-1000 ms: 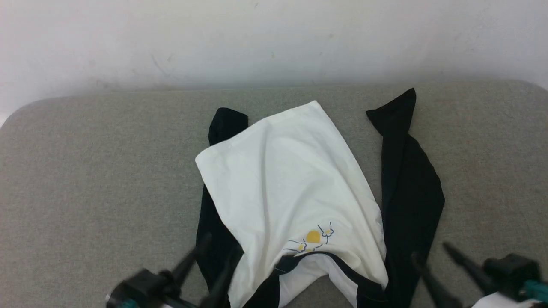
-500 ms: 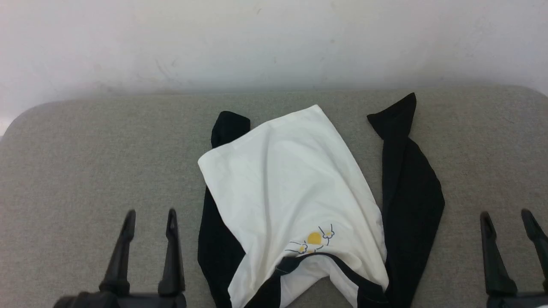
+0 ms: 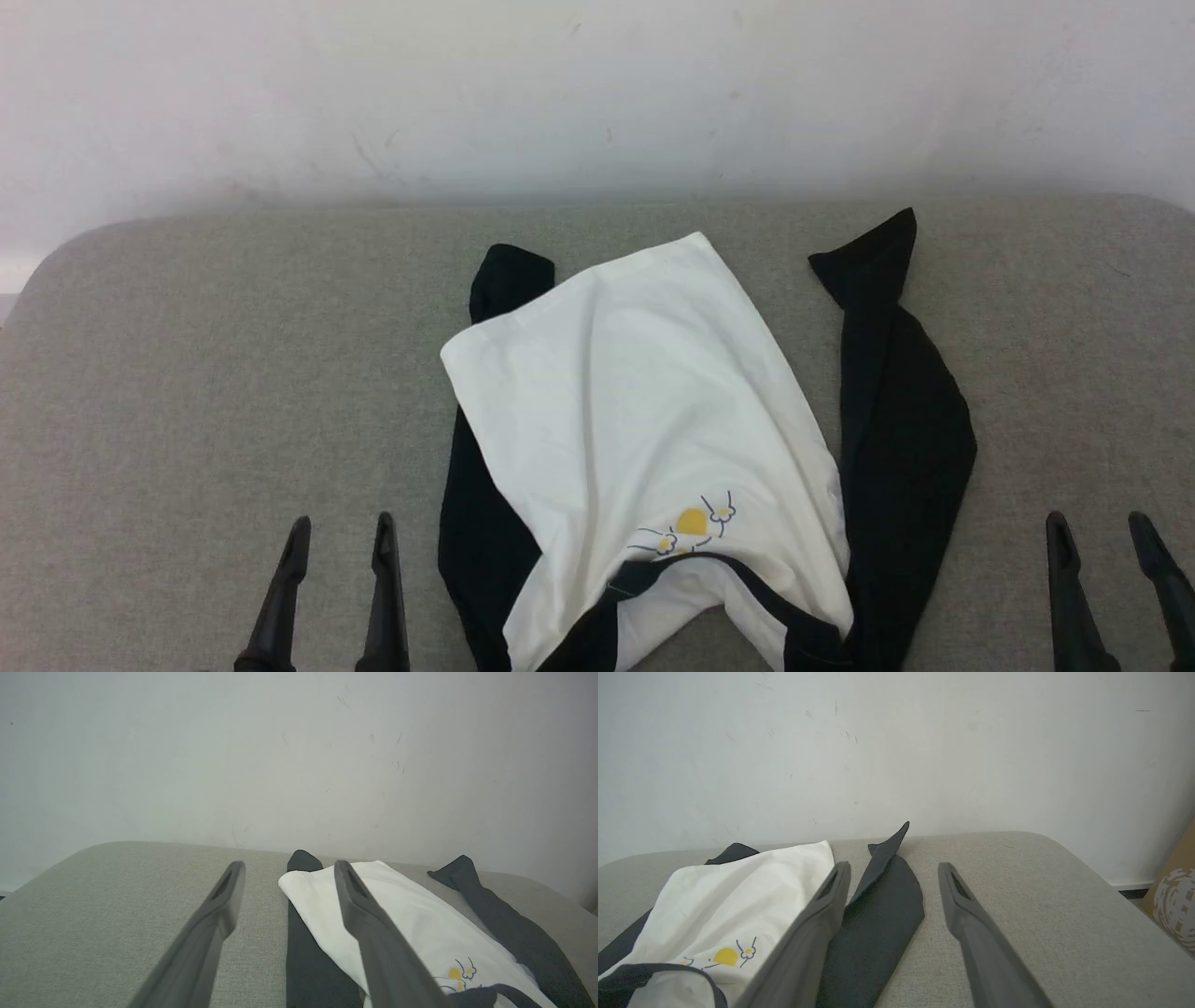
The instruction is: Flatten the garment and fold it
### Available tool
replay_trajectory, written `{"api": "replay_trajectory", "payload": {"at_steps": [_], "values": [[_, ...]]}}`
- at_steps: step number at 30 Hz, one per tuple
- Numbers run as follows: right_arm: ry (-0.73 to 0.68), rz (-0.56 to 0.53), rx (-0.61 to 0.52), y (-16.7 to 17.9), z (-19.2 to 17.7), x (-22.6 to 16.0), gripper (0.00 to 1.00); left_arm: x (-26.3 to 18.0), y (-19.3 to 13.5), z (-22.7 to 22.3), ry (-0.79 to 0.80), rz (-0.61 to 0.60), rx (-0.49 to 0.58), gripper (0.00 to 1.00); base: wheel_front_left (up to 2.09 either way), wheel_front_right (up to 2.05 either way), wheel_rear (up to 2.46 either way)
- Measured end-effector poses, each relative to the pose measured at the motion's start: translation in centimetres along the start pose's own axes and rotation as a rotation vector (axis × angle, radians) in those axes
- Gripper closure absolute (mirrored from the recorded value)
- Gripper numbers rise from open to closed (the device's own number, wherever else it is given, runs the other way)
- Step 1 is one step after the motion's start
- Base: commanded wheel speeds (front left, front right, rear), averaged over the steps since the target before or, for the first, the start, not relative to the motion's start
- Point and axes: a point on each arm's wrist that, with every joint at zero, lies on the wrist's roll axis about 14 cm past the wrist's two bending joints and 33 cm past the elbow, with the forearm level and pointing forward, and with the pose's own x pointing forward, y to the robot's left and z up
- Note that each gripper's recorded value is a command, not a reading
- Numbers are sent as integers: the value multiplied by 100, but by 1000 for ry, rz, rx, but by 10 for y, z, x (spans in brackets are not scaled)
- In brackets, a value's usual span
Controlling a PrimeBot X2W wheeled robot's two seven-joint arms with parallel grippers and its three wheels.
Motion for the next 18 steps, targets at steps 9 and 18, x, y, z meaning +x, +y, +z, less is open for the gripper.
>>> {"api": "replay_trajectory", "payload": {"at_steps": [9,18], "values": [[20,4,2,1,-7,10,0,27,5,-16,79,-105,93,0,0,0,0],[59,10,9,4,-21,28,0,68,13,-61,331,-205,180,0,0,0,0]]}}
